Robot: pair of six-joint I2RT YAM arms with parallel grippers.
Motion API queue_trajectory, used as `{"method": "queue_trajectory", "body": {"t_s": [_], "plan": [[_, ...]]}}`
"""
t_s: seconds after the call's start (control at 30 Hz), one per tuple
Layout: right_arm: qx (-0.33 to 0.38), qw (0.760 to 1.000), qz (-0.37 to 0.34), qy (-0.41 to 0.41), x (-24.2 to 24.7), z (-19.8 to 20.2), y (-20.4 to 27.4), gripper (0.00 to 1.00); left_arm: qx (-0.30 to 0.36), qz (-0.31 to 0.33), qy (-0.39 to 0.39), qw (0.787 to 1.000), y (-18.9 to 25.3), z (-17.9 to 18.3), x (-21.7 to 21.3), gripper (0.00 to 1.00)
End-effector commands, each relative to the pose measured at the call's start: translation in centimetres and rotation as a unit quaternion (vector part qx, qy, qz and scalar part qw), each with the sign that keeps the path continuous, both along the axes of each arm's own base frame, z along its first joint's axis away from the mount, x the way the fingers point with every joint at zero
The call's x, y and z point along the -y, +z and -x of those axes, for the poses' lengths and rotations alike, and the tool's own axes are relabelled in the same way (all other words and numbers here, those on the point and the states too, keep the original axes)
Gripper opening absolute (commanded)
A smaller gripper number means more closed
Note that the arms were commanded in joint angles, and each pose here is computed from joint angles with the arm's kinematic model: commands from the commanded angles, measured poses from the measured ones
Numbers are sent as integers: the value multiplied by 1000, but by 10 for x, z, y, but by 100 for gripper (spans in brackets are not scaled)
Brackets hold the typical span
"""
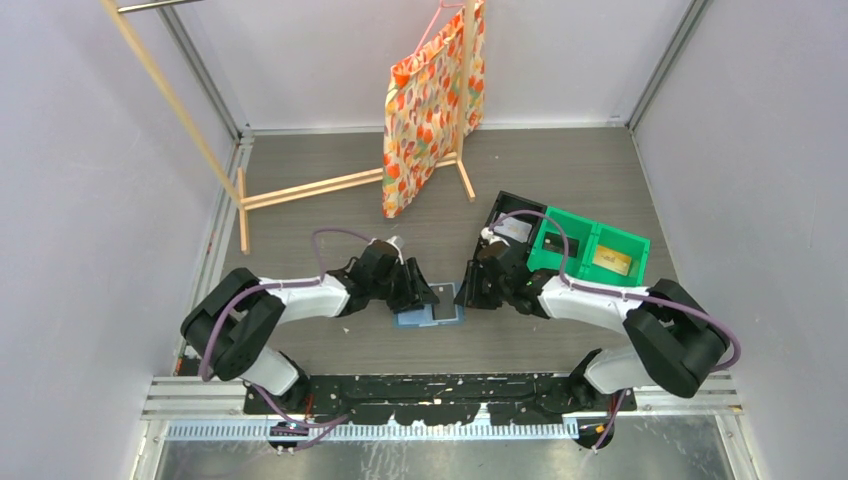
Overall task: Take the credit cards out of the card holder
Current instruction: Remove the credit card from the card holder.
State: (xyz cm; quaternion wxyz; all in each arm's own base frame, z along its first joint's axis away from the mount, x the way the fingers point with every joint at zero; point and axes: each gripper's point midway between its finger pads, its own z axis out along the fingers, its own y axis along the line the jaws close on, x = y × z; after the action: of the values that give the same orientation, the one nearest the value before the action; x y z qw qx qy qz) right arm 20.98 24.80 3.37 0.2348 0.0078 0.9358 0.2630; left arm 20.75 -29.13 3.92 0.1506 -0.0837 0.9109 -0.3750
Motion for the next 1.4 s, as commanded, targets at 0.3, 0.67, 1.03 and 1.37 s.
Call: {"method": "queue_trajectory", "body": {"t_s": [0.3, 0.67, 1.03, 1.37], "plan": [[-20, 999, -36, 4, -13, -5, -23, 36, 11, 11, -12, 1000, -6, -9, 14, 40], [-37, 999, -39, 2, -13, 0, -34, 32, 28, 52, 34, 998, -2, -15, 12, 27], [-53, 997, -54, -2, -15, 6, -42, 30, 67, 142, 64, 985, 17, -20, 16, 18], [-69, 996, -64, -5, -17, 11, -49, 29, 78, 216, 92, 969, 13, -20, 15, 16]]}}
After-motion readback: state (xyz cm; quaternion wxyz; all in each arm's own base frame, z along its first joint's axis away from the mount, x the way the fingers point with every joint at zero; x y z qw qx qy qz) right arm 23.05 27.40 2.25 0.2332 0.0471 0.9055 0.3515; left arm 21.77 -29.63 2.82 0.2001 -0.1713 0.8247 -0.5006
